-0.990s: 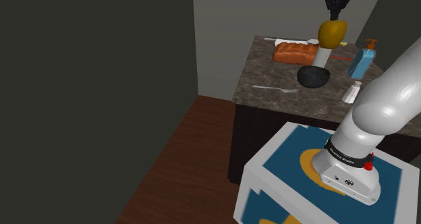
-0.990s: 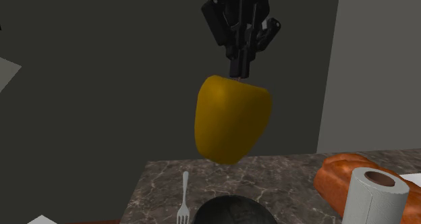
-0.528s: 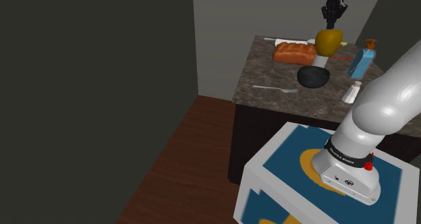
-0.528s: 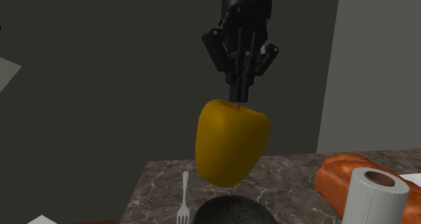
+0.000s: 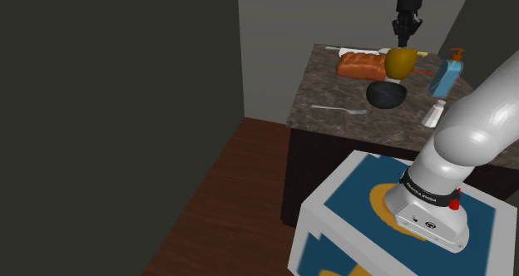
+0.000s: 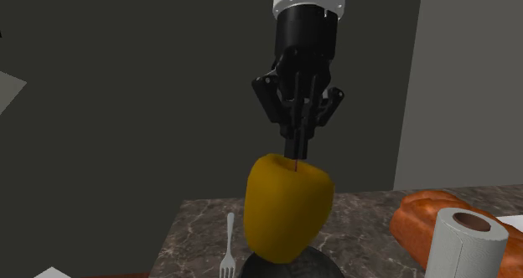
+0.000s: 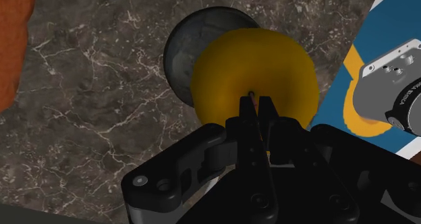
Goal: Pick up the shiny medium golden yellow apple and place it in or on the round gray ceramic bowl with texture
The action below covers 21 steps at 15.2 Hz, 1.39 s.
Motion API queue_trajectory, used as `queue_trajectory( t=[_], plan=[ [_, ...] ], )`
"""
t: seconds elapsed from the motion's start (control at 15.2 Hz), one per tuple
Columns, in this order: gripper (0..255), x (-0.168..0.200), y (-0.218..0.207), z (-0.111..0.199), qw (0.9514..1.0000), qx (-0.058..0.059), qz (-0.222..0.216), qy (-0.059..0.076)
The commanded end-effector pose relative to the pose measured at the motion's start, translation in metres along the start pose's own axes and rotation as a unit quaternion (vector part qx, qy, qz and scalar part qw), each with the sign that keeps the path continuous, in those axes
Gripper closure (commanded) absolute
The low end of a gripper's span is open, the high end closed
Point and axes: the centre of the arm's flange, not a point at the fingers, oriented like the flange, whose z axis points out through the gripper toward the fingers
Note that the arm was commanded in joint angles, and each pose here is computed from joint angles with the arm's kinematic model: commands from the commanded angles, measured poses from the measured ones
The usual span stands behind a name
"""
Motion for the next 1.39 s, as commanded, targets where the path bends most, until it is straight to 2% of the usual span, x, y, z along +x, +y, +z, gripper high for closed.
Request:
queue_trajectory(
  t=[0.0,0.46,0.92,0.99,1.32],
  plan=[
    [255,0.002,0.001,0.011,1.0000,0.000,0.000,0.000],
    [255,0.007,0.007,0.045,1.0000,0.000,0.000,0.000],
    [255,0.007,0.007,0.045,1.0000,0.000,0.000,0.000],
    [0,0.007,0.007,0.045,1.0000,0.000,0.000,0.000],
    [0,0.007,0.007,0.045,1.0000,0.000,0.000,0.000]
  ],
)
